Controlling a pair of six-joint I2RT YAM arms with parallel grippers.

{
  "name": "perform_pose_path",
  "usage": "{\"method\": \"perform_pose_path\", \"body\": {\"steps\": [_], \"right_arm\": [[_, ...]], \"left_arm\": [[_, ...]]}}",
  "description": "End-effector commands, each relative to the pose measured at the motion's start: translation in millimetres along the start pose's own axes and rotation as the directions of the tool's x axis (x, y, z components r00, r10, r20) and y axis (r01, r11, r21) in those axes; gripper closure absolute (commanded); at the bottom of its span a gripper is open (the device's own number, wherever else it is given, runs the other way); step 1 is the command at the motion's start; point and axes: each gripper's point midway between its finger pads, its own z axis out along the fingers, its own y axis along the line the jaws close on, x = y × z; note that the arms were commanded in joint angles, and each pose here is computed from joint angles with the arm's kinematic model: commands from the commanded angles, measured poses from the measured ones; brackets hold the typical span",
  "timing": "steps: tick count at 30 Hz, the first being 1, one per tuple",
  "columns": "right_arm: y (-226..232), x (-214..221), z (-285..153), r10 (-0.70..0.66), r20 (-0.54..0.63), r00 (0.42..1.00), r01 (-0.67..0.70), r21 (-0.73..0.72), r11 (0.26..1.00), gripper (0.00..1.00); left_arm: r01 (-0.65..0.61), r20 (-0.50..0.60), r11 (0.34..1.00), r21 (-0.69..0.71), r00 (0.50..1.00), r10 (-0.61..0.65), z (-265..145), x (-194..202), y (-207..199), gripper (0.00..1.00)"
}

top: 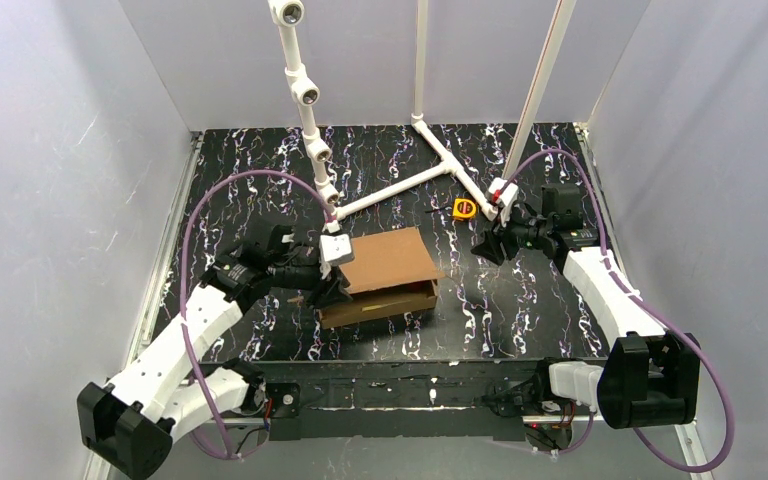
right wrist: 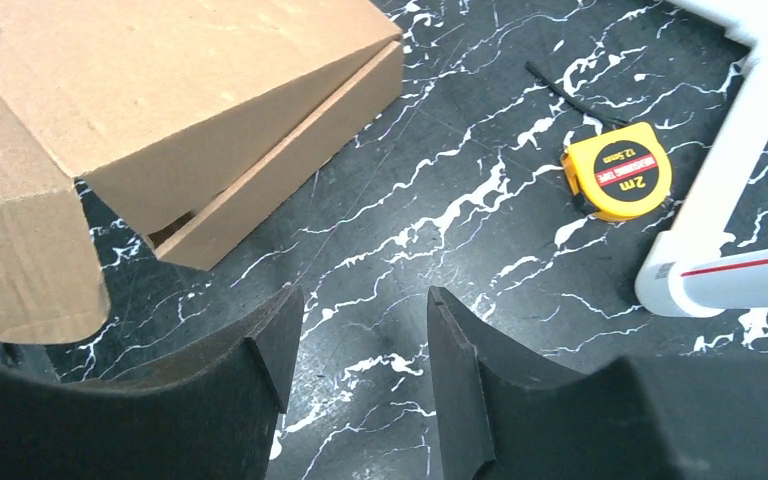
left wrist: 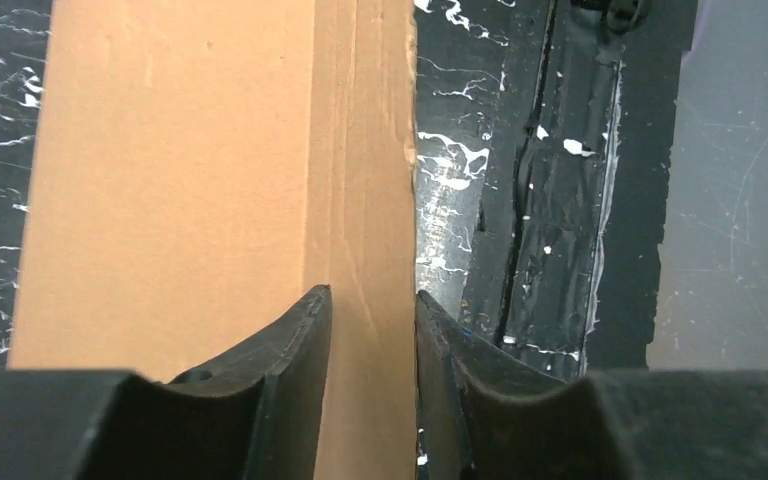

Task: Fold the paper box

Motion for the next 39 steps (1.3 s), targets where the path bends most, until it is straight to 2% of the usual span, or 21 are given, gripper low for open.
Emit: {"method": "perform_pose_path", "body": {"steps": [1,4,7,12,15,18,21,25,29,32,36,39], "right_arm": [[5,-18,-5,-0.033,0.038,0.999,0.034,-0.034,0.999,0.42],[10,-16,-5,-0.036,0.038,0.999,0.039,-0.056,0.998,0.43],[17,-18,-6,-0.049,0.053,0.997,0.054,-0.096,0.994,0.43],[31,-31,-3,-0.058,0.114,0.992,0.077,-0.169,0.983,0.43],[29,-45,5,-0.056,0.118,0.991,0.073,-0.147,0.987,0.47],[29,-69,14,-0.05,0.136,0.99,0.067,-0.124,0.99,0.54],[42,-82,27,-0.059,0.123,0.991,0.077,-0.148,0.986,0.62],[64,-69,50,-0.053,0.059,0.997,0.064,-0.213,0.975,0.7],[82,-30,72,-0.059,-0.049,0.997,0.044,-0.27,0.962,0.77],[94,5,85,-0.075,-0.157,0.985,0.024,-0.303,0.953,0.82],[84,32,92,-0.068,-0.27,0.96,-0.002,-0.253,0.967,0.85],[79,42,96,-0.061,-0.312,0.948,-0.015,-0.238,0.971,0.86]], "left_arm": [[0.057,-0.069,0.998,0.013,0.996,-0.056,7,15,-3,0.58],[0.107,-0.103,0.994,0.004,0.989,-0.106,7,18,-1,0.46],[0.154,-0.132,0.988,-0.026,0.979,-0.156,5,14,4,0.39],[0.213,-0.118,0.976,-0.036,0.969,-0.216,-2,-2,2,0.29],[0.276,-0.106,0.961,-0.012,0.955,-0.276,-2,-9,-5,0.27],[0.358,-0.128,0.934,-0.017,0.925,-0.357,1,-5,-7,0.26],[0.426,-0.144,0.902,-0.072,0.89,-0.431,3,1,-2,0.31],[0.511,-0.115,0.847,-0.15,0.842,-0.528,7,7,7,0.37],[0.591,-0.051,0.769,-0.244,0.784,-0.619,6,19,14,0.4],[0.623,0.024,0.701,-0.347,0.753,-0.658,1,32,24,0.47],[0.681,0.146,0.516,-0.519,0.666,-0.731,-11,65,43,0.48],[0.704,0.211,0.394,-0.59,0.606,-0.767,-15,87,52,0.48]]}}
